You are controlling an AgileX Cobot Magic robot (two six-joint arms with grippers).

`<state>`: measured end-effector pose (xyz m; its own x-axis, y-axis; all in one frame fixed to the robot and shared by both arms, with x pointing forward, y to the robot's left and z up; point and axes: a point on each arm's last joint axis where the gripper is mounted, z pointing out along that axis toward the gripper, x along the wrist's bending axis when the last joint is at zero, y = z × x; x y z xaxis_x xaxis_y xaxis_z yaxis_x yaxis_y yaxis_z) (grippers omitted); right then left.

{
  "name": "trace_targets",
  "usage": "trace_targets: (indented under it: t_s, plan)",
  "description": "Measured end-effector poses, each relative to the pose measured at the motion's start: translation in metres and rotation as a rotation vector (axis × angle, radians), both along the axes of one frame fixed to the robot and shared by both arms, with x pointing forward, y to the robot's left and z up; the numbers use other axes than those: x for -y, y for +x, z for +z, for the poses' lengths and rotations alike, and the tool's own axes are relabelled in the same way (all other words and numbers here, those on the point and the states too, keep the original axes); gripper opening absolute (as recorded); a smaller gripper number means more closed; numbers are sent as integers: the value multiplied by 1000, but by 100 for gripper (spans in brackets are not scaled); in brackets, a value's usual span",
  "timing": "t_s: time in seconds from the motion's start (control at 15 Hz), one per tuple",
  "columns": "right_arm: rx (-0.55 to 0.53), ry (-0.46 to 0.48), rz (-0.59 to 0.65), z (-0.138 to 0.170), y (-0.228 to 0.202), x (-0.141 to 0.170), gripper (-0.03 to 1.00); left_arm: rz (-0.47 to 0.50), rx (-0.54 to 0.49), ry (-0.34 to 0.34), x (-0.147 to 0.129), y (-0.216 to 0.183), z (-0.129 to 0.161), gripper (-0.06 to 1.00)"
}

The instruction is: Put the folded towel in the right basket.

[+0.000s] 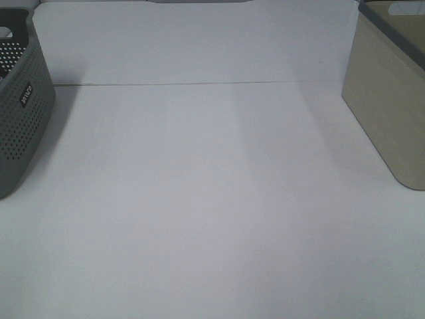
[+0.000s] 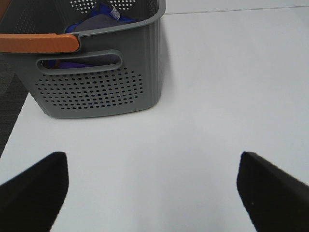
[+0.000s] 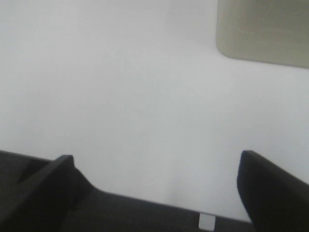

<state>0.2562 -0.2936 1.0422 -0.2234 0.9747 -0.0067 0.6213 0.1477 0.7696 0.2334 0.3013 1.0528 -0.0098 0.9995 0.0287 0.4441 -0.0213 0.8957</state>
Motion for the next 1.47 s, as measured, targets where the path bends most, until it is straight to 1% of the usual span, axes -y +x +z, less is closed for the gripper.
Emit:
trace_targets:
  t_s: [0.13, 0.27, 0.33, 0.8, 0.93, 1.13, 1.2, 1.47]
  plan:
    - [113, -5, 20, 1, -13, 3, 87, 0, 0, 0, 0, 0, 0, 88]
    - [152, -8, 28, 0, -19, 4, 87, 0, 0, 0, 0, 0, 0, 88]
    - [144, -6, 26, -5, -20, 4, 87, 0, 0, 0, 0, 0, 0, 88]
    - [139, -4, 24, -5, -21, 4, 87, 0, 0, 0, 0, 0, 0, 88]
    - [137, -2, -23, -6, -21, 3, 87, 0, 0, 0, 0, 0, 0, 88]
    - [137, -8, -153, -6, -20, 3, 87, 0, 0, 0, 0, 0, 0, 88]
    - [136, -8, -179, -6, -20, 3, 87, 0, 0, 0, 0, 0, 0, 88]
    - [136, -6, -189, -6, -20, 2, 87, 0, 0, 0, 0, 0, 0, 88]
